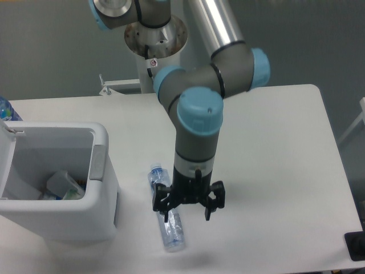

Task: Place the trash in the trash can
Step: 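Move the open gripper over the clear water bottle and lower it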

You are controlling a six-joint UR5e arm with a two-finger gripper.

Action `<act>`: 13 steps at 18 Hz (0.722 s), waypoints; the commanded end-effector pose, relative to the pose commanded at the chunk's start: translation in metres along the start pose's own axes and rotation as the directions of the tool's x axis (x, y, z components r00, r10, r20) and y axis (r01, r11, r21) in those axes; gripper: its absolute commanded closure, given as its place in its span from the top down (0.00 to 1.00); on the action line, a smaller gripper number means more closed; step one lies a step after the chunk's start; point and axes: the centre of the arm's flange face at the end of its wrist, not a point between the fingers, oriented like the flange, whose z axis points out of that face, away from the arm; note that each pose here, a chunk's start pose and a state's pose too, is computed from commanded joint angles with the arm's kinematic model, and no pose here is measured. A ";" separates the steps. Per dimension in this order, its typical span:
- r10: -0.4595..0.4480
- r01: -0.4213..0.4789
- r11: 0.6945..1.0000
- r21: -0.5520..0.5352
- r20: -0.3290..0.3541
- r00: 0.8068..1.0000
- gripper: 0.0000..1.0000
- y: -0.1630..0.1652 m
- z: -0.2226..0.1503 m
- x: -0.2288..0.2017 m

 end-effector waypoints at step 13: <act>-0.077 0.075 0.992 -0.097 -0.010 0.997 1.00 0.012 0.068 -0.008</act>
